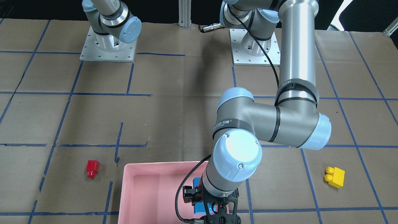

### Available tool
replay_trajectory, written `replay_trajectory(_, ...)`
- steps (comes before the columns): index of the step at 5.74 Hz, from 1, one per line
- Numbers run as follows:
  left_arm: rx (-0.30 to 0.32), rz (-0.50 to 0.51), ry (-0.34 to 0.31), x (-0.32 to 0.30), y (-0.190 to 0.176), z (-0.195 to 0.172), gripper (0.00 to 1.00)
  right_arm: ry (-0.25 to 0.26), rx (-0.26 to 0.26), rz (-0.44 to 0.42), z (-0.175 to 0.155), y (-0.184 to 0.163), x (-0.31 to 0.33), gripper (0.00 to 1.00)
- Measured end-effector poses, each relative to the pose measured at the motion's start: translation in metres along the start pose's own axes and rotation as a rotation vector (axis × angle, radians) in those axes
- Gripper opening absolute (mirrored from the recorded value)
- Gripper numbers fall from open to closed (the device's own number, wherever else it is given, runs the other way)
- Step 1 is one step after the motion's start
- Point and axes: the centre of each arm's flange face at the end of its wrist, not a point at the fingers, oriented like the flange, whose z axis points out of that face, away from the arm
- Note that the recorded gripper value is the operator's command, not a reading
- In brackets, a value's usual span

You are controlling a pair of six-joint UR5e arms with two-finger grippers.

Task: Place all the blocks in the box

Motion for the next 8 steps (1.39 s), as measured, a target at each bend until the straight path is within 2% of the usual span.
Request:
replay_trajectory(1,-0.012,-0.002,-0.011,-0.001,0.001,0.018,0.79,-0.003,0.005,0.004,-0.008,-0.016,-0.037,0.04)
replay_trajectory(2,-0.02,-0.008,-0.024,-0.002,0.003,0.027,0.98,-0.006,0.01,0.015,-0.011,-0.026,-0.069,0.04)
replay_trajectory(4,0.001,-0.064,-0.021,0.001,0.003,0.016,0.99,-0.012,0.019,0.047,-0.015,-0.037,-0.107,0.04)
replay_trajectory(5,0.028,-0.073,-0.009,0.002,0.003,-0.009,0.99,-0.012,0.033,0.06,-0.022,-0.047,-0.137,0.04)
replay_trajectory(7,0.053,-0.089,-0.007,-0.021,0.013,-0.094,0.99,-0.028,0.073,0.102,-0.037,-0.074,-0.239,0.05)
replay_trajectory(8,0.036,-0.08,-0.022,-0.055,0.014,-0.126,0.99,-0.077,0.091,0.128,-0.04,-0.089,-0.299,0.05)
